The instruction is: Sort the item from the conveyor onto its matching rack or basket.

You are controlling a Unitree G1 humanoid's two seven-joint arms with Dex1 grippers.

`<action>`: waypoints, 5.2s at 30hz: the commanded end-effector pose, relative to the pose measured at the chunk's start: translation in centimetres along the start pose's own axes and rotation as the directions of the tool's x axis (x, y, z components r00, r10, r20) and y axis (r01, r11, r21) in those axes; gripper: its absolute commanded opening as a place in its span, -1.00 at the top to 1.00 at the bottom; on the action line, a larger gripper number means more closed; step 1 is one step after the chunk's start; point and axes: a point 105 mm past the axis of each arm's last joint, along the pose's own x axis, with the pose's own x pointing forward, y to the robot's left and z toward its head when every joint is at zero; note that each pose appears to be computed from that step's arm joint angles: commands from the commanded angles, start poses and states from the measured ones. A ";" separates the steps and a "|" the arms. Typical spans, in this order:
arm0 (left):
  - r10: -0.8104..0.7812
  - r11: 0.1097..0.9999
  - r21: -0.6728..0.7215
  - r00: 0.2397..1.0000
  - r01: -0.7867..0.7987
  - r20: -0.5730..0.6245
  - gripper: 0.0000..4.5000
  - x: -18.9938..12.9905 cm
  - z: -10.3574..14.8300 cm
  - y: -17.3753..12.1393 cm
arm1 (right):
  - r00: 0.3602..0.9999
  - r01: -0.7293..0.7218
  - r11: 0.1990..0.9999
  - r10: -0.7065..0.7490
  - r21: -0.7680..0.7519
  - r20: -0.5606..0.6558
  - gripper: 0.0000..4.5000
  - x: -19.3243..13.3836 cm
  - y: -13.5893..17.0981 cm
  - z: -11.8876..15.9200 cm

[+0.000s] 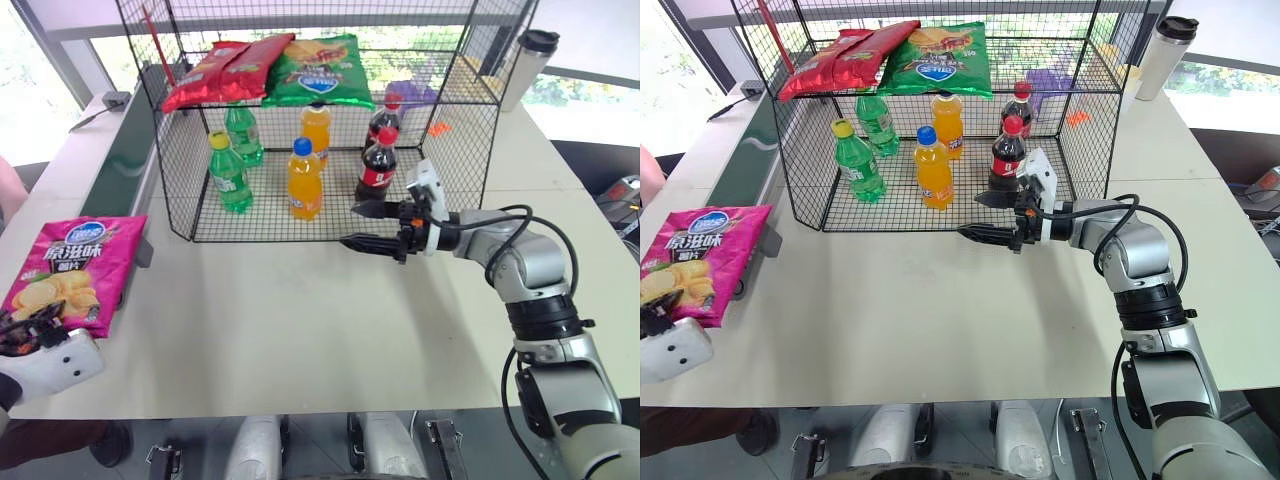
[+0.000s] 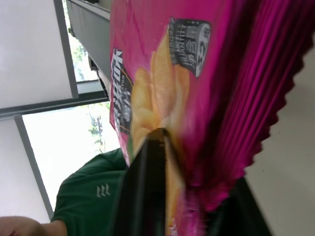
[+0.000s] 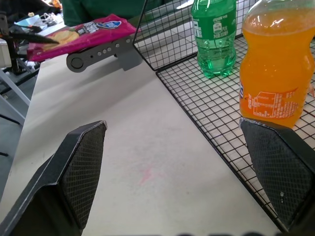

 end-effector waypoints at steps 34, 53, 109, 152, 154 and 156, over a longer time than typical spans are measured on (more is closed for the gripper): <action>0.036 0.620 -0.504 0.620 0.601 0.783 0.99 -9.3 8.7 25.7 | 0.951 0.006 0.998 0.013 -0.060 0.308 -1.00 -2.5 0.6 8.0; 0.068 0.575 -0.367 0.404 0.731 0.912 0.99 -4.8 13.3 25.6 | 0.900 -0.213 0.946 0.287 -0.244 0.328 -1.00 2.0 7.4 10.7; 0.248 0.219 -0.655 0.608 0.723 0.754 -0.60 1.2 7.4 17.9 | 0.796 0.570 0.718 -0.361 -0.400 0.486 1.00 -13.0 3.2 17.8; 0.331 0.073 -0.651 0.597 0.756 0.731 -0.62 3.9 10.1 14.1 | 0.597 0.283 -0.163 -0.741 -0.945 0.307 0.37 -7.3 -7.5 13.2; 0.331 0.070 -0.653 0.599 0.755 0.729 -0.62 3.9 10.1 14.0 | 0.597 0.277 -0.172 -0.740 -0.945 0.309 -0.03 -7.4 -7.5 13.3; 0.331 0.067 -0.653 0.601 0.754 0.728 -0.62 4.0 10.1 13.9 | 0.602 0.265 -0.163 -0.742 -0.950 0.295 -0.42 -7.3 -7.4 13.1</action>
